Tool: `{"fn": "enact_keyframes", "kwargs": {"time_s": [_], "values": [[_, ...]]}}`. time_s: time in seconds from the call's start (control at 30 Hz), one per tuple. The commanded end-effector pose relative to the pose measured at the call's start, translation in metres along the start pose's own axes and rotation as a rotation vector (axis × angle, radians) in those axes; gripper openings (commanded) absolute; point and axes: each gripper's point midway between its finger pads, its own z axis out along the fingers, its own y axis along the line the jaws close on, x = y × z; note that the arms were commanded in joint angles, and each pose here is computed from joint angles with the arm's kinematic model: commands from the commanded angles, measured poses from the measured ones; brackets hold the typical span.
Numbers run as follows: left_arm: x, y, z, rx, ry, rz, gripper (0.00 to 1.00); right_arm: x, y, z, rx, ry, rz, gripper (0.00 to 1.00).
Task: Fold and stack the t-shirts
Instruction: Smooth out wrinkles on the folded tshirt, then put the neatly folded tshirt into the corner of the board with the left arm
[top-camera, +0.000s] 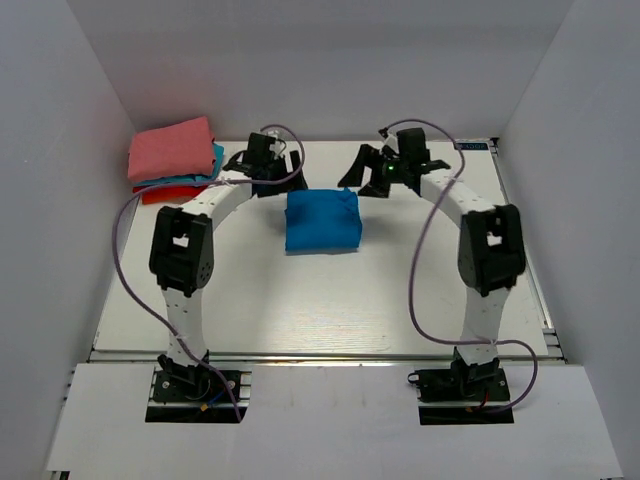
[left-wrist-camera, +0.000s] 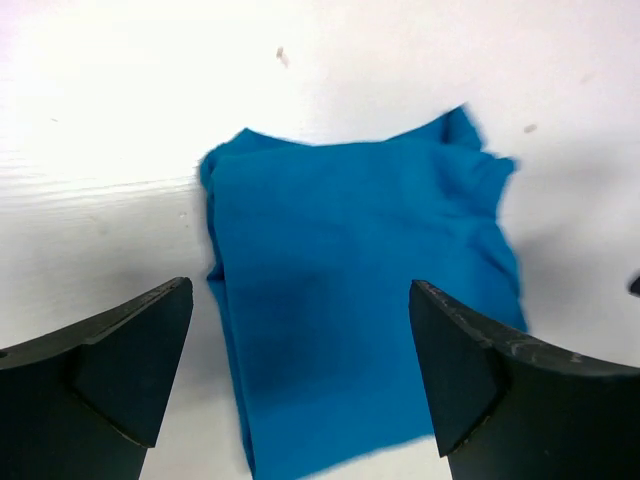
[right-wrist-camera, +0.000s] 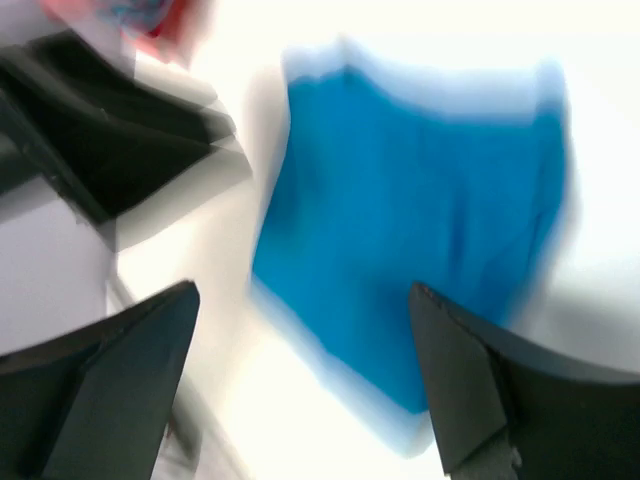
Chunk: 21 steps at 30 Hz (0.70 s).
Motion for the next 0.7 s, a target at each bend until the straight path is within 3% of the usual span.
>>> {"fn": "enact_keyframes", "kwargs": {"time_s": [0.0,0.1,0.37,0.67], "values": [[-0.034,-0.017,-0.074,-0.022,-0.130,0.049,1.00,-0.028,0.040,-0.043,-0.007,-0.139,-0.180,0.90],[-0.011,-0.012,-0.085,-0.019,-0.089,0.037,1.00,-0.003,0.039,-0.063,0.023,-0.146,-0.173,0.90],[0.062,0.007,-0.060,-0.010,0.058,0.007,1.00,0.039,0.036,-0.125,0.153,-0.231,-0.195,0.90],[0.093,0.021,-0.015,-0.015,0.142,-0.015,1.00,0.063,0.021,-0.203,0.387,-0.404,-0.218,0.90]]}}
